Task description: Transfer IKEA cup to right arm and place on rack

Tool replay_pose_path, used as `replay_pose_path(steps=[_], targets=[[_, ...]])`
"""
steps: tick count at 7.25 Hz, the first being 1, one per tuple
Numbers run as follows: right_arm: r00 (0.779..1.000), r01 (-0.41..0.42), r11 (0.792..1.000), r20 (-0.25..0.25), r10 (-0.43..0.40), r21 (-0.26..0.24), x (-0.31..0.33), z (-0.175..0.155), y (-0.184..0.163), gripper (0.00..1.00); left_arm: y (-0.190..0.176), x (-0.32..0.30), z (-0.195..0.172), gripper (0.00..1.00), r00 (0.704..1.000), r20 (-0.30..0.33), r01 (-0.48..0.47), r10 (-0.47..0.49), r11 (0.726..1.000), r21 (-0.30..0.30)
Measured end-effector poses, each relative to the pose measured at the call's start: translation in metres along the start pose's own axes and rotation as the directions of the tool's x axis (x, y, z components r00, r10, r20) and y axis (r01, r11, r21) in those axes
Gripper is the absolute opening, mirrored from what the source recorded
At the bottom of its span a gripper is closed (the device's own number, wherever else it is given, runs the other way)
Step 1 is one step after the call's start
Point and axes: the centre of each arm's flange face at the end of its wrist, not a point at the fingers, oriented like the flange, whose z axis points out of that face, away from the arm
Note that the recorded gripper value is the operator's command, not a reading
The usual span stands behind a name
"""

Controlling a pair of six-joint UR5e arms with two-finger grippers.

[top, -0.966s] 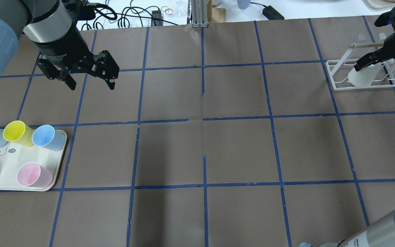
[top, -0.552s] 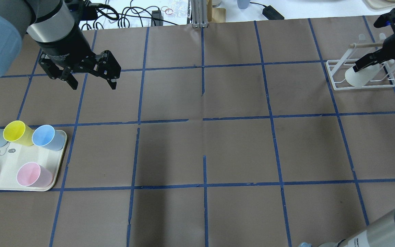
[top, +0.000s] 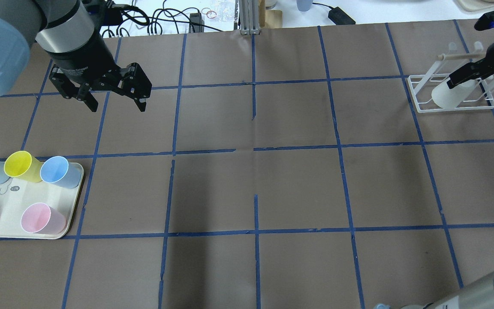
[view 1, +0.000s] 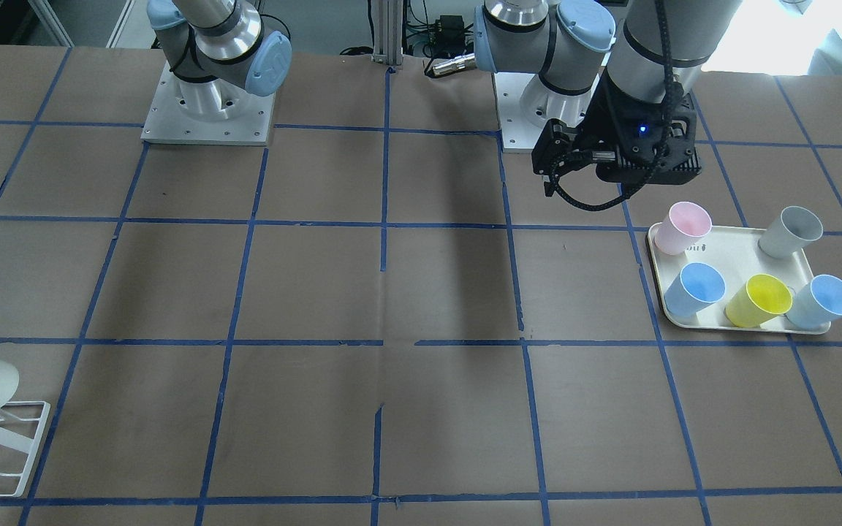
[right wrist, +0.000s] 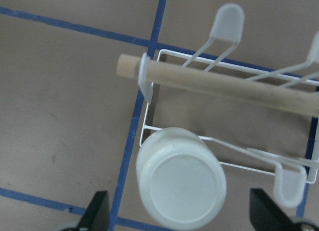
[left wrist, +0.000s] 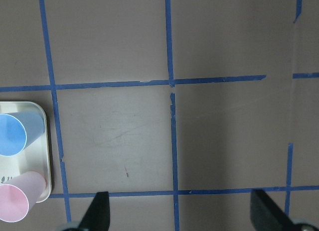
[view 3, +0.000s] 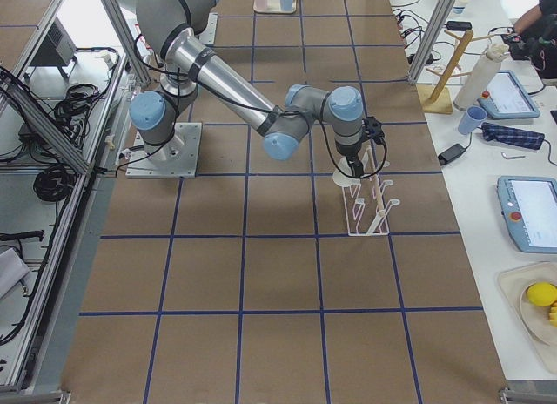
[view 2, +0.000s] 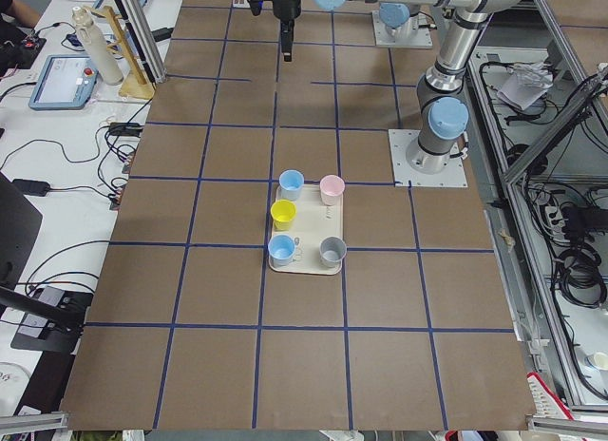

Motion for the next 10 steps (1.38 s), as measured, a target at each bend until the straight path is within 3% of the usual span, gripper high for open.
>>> replay_pose_path(steps=[3, 4, 6, 8, 10], targets=[[0.984, -0.169, 0.981, 0.047, 0.174, -0.098, -0.083, -0.114, 0.034, 1.00, 0.000, -0.001, 0.000, 1.00, 1.000, 0.001, 0.002, -0.002, 1.000, 0.002], [0.975, -0.213, 0.969, 0.041, 0.220, -0.123, -0.127, -0.143, 0.041, 1.00, 0.000, -0.001, 0.000, 1.00, 1.000, 0.001, 0.002, -0.002, 1.000, 0.002], [0.960, -0.275, 0.947, 0.012, 0.280, -0.164, -0.210, -0.164, 0.041, 1.00, -0.001, -0.001, -0.001, 1.00, 1.000, 0.002, 0.002, -0.002, 1.000, 0.004], [0.949, -0.315, 0.930, -0.032, 0.315, -0.192, -0.284, -0.162, 0.038, 1.00, -0.002, -0.004, -0.002, 1.00, 1.000, 0.001, 0.007, -0.007, 1.000, 0.014], [0.948, -0.317, 0.929, -0.042, 0.315, -0.191, -0.330, -0.167, 0.053, 1.00, -0.004, -0.004, -0.002, 1.00, 1.000, 0.003, 0.014, -0.014, 1.000, 0.017]])
